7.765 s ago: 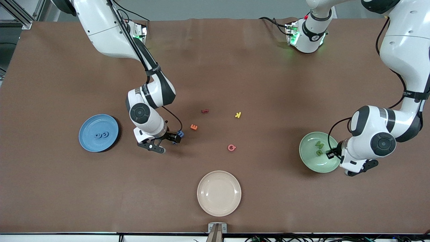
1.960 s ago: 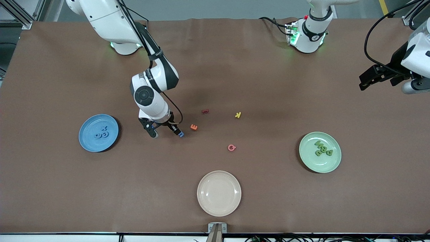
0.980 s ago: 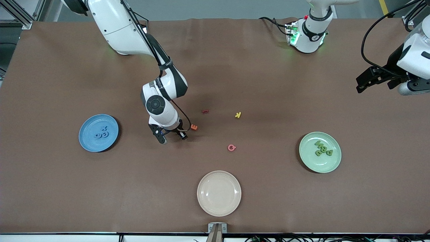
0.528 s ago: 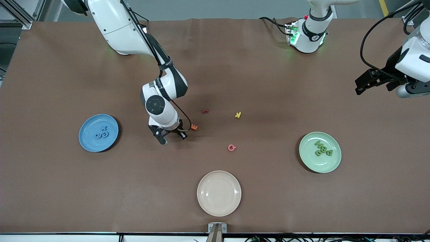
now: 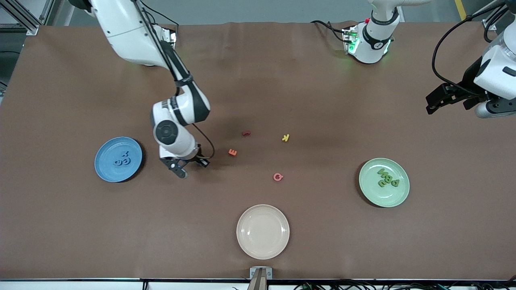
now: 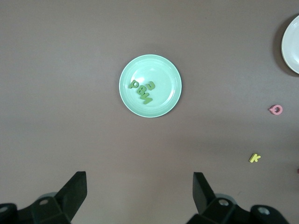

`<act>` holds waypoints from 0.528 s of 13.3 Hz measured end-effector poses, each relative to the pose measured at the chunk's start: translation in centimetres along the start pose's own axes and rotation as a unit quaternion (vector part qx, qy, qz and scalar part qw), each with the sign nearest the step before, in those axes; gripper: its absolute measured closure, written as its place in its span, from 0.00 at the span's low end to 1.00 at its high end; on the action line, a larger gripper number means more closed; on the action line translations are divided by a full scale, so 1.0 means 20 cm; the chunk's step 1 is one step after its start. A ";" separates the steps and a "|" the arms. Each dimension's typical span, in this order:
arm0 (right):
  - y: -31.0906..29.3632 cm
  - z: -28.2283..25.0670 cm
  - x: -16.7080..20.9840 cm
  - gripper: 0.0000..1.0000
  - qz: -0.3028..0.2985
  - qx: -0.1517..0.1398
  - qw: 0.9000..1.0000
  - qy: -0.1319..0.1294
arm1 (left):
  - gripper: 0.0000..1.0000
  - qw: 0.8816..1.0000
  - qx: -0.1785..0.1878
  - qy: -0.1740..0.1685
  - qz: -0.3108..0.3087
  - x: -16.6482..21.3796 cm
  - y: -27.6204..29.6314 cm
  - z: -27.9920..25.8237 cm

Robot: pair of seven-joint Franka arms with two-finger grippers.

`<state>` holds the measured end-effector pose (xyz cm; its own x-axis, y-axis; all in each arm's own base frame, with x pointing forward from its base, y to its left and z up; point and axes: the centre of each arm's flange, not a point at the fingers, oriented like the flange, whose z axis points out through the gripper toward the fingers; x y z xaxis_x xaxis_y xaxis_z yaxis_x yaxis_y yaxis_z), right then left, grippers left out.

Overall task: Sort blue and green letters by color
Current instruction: 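Carry the blue E onto the blue plate and open the right gripper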

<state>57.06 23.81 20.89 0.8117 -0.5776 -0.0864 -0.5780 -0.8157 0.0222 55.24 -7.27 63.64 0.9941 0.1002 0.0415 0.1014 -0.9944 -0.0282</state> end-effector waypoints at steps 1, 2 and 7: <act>0.11 -0.08 0.09 0.59 -0.028 -0.005 1.000 -0.005 | 0.00 1.000 0.000 0.000 0.000 0.00 0.00 0.00; 0.23 -0.15 0.18 0.59 -0.054 -0.007 0.998 -0.008 | 0.00 1.000 0.000 0.001 0.000 0.00 0.00 0.00; 0.82 -0.22 0.55 0.59 -0.174 -0.023 0.984 -0.014 | 0.00 1.000 0.000 0.002 -0.001 0.00 -0.01 0.00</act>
<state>56.79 3.91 24.68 0.9571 -0.2615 -0.1248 -0.2597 -0.9652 0.0307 55.31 -7.12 63.69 0.9936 0.1029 0.0460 0.1043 -0.9942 -0.0271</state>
